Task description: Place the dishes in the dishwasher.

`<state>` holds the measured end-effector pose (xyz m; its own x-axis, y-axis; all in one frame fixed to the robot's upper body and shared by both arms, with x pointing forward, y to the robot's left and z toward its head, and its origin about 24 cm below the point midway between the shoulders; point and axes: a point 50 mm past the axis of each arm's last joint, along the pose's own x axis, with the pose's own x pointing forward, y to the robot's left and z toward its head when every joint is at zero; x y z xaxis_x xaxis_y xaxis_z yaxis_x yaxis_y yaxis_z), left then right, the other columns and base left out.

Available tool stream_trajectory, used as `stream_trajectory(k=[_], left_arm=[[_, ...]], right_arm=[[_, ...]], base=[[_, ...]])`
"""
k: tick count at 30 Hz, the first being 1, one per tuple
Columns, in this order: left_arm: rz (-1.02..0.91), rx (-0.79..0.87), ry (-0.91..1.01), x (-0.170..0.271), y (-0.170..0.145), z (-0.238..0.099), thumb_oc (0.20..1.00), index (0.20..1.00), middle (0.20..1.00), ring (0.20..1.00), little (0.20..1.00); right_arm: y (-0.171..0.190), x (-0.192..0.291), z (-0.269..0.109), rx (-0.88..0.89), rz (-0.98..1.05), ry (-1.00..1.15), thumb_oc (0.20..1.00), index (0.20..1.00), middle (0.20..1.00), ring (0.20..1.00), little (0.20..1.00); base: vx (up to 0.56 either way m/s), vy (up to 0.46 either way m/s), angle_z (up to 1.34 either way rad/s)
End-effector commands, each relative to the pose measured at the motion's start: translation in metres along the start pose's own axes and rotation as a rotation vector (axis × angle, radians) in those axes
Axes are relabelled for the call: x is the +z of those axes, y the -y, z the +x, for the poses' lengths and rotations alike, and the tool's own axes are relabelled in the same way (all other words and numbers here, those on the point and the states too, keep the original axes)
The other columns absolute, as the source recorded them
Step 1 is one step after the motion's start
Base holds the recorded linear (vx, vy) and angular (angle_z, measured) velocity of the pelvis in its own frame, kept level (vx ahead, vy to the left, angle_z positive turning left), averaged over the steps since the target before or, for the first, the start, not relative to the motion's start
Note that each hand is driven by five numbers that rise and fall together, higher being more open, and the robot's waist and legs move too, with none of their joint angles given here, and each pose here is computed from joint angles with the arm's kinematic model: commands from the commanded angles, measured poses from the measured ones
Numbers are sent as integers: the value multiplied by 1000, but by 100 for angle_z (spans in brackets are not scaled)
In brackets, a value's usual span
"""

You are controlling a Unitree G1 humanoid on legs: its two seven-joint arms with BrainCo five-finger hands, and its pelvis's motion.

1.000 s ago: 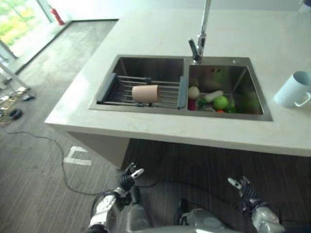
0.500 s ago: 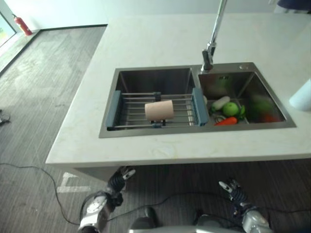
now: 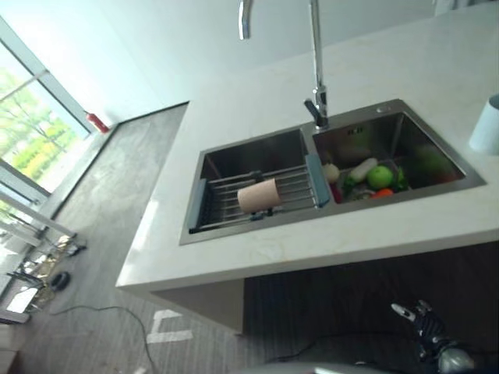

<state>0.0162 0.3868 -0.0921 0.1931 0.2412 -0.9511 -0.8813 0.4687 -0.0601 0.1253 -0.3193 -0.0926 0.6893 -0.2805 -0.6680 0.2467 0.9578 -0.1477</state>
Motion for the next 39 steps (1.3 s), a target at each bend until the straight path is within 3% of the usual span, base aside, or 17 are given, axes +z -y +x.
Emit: stream_trajectory(k=[1,2,3,4,8,13,16,23,29,39], left_arm=[[54,45,239,61,11,-16,1000,1000,1000,1000,1000],[54,45,239,61,11,-16,1000,1000,1000,1000,1000],[-21,86,525,120,3,-53,1000,1000,1000,1000,1000],[-52,100,666,146,3,-74,1000,1000,1000,1000,1000],[-133,101,1063,210,20,-146,1000,1000,1000,1000,1000],[-49,-30,1552,240,81,-225,1000,1000,1000,1000,1000],[181,-220,1789,225,149,-263,1000,1000,1000,1000,1000],[677,-693,1882,166,244,-287,1000,1000,1000,1000,1000],[1016,-652,1932,140,286,-290,1000,1000,1000,1000,1000],[1290,-548,1896,134,331,-293,1000,1000,1000,1000,1000]], right_arm=[[-36,25,12,73,60,107,1000,1000,1000,1000,1000],[-36,25,12,73,60,107,1000,1000,1000,1000,1000],[-37,23,11,63,76,102,1000,1000,1000,1000,1000],[-38,22,11,57,88,100,1000,1000,1000,1000,1000],[-43,15,8,48,123,97,1000,1000,1000,1000,1000],[-51,6,3,59,158,83,1000,1000,1000,1000,1000],[-57,-5,-1,77,171,62,1000,1000,1000,1000,1000],[-59,-19,-6,109,151,20,1000,1000,1000,1000,1000],[-52,-17,-6,121,111,24,1000,1000,1000,1000,1000],[-43,17,4,151,74,123,1000,1000,1000,1000,1000]], base=[[0,0,0],[-11,-39,0],[-17,-62,5],[-27,-95,14],[-5,-101,12],[25,-86,12],[50,-47,-1],[32,2,-17],[31,46,-24],[-100,64,-16]])
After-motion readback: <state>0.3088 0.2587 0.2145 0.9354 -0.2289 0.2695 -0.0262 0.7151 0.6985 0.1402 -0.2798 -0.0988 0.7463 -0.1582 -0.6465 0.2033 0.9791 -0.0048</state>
